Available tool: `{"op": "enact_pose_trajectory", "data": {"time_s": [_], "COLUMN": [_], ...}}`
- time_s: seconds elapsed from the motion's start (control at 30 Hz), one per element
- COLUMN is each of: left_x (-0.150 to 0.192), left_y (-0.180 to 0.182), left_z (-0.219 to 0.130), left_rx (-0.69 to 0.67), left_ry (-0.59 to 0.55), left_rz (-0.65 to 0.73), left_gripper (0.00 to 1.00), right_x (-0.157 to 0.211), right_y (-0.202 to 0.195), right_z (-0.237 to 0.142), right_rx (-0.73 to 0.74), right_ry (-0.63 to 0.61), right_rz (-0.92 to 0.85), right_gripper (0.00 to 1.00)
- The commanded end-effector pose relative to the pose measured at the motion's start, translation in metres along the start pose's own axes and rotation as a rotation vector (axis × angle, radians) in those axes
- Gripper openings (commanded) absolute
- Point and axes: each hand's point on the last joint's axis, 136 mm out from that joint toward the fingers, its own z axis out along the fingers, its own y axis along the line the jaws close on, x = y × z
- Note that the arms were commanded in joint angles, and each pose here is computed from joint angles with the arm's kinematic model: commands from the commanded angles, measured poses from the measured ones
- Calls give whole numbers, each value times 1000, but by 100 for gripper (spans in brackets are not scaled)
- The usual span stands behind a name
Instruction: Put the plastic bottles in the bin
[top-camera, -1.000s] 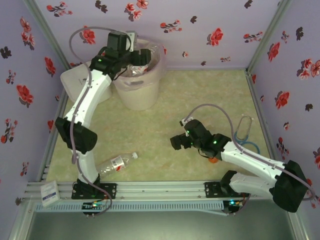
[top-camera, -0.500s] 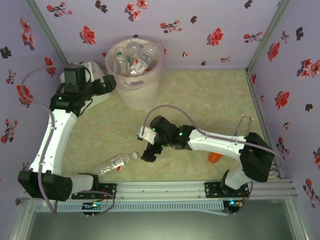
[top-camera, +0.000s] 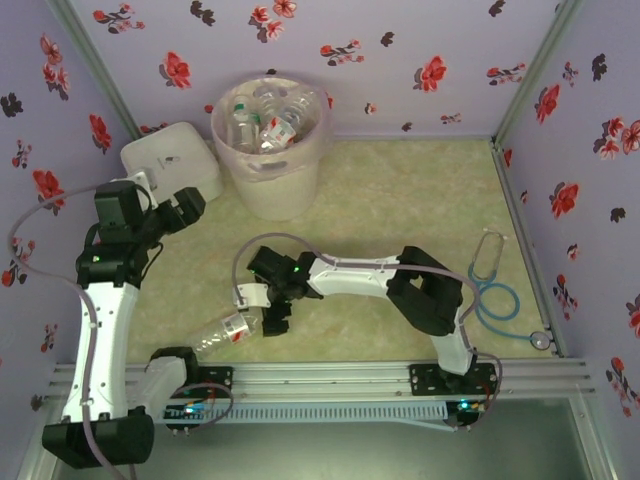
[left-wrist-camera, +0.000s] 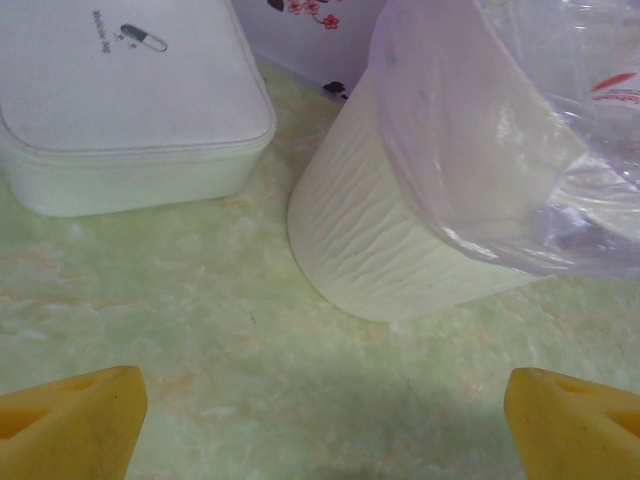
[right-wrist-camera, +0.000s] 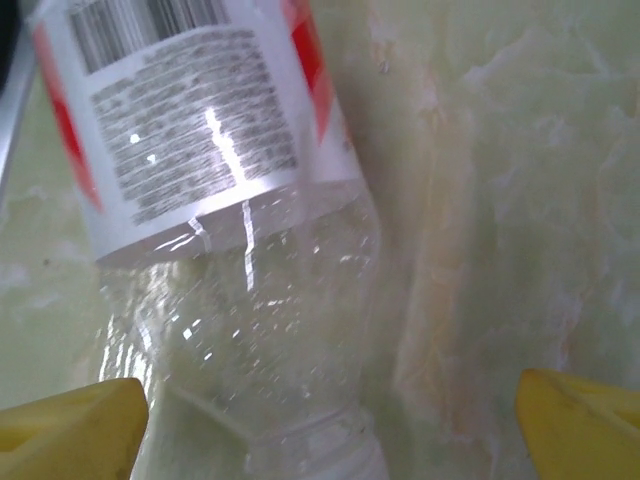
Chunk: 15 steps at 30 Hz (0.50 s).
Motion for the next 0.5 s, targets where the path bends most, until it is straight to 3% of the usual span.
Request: {"op": "enact_pose_trajectory", "data": {"time_s": [0.0,0.23,0.47], "left_x": [1,2,-1], "left_y": [2,3,3], "left_z": [3,8,8], "left_rx": [10,15,19], "left_ry": [4,3,-10], "left_rz": [-45,-66,-81], "left_gripper": [92,91,91], "right_x": [-4,3,10], "right_y": [0,8,12], "right_z": [10,13,-2], "right_rx": [-11,-38,-5], "right_ry": [-4,-12,-22], "right_rz": [-21,17,52], "right_gripper": [89,68,36]}}
